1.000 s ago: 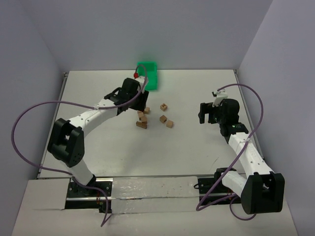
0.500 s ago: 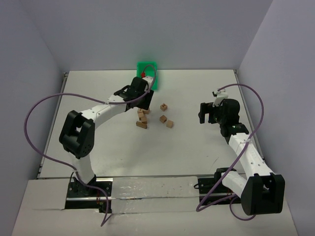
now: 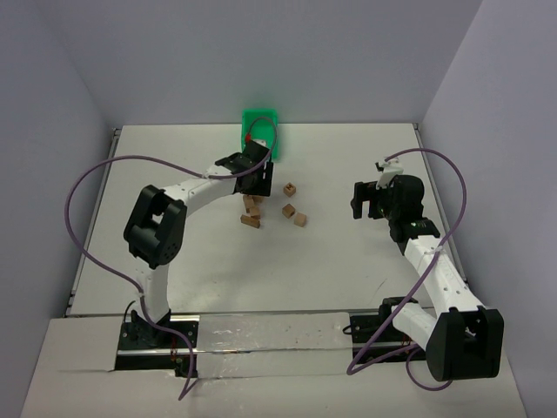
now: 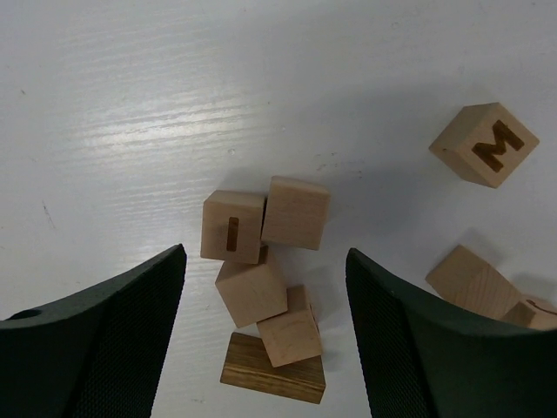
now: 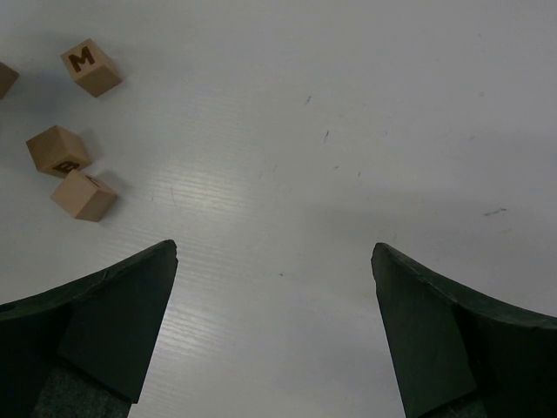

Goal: Build the wood block tower

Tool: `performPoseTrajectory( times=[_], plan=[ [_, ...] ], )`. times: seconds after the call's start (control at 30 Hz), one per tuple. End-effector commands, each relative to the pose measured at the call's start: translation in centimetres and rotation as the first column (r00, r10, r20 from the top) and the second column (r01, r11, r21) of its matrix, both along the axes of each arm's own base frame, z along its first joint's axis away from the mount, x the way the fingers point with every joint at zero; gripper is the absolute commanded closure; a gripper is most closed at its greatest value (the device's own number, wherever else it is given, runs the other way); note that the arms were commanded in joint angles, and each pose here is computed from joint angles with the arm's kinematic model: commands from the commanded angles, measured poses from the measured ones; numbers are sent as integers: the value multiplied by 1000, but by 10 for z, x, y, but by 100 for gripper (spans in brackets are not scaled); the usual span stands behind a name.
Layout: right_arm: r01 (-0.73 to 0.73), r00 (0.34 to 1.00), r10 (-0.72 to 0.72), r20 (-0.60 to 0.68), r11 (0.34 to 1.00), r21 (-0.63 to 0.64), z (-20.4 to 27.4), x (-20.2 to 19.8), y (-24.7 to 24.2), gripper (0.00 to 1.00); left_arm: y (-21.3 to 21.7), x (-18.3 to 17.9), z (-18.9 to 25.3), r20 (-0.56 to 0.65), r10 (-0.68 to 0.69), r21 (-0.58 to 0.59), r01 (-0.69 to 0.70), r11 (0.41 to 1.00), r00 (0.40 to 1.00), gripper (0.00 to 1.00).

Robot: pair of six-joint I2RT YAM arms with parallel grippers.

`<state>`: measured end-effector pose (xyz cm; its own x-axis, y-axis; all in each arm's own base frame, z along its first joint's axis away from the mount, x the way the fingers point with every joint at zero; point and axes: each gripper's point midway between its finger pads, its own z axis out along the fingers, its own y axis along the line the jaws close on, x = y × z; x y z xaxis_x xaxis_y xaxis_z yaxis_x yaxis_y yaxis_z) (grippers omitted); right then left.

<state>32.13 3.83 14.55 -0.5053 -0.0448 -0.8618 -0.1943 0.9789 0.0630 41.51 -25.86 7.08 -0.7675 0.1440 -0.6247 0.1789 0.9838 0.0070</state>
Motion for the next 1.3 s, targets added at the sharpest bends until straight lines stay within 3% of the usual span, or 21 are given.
performPoseTrajectory(
  times=[0.0, 0.53, 1.13, 1.27],
  plan=[
    [-2, 999, 2, 54, 1000, 2, 22, 9, 1, 0, -1, 8, 3, 14, 73, -3, -73, 997, 997, 19],
    [1, 999, -1, 44, 1000, -3, 18, 10, 1, 0, -11, 11, -23, -59, 74, 13, -73, 997, 996, 20],
    [0, 999, 0, 41, 1000, -4, 17, 12, 0, 0, -5, 3, -34, -71, 38, 41, -35, 999, 997, 38],
    [-2, 999, 2, 39, 1000, -3, 16, 11, 1, 0, 9, -14, -40, -87, 23, 73, -16, 997, 996, 44]
  ],
)
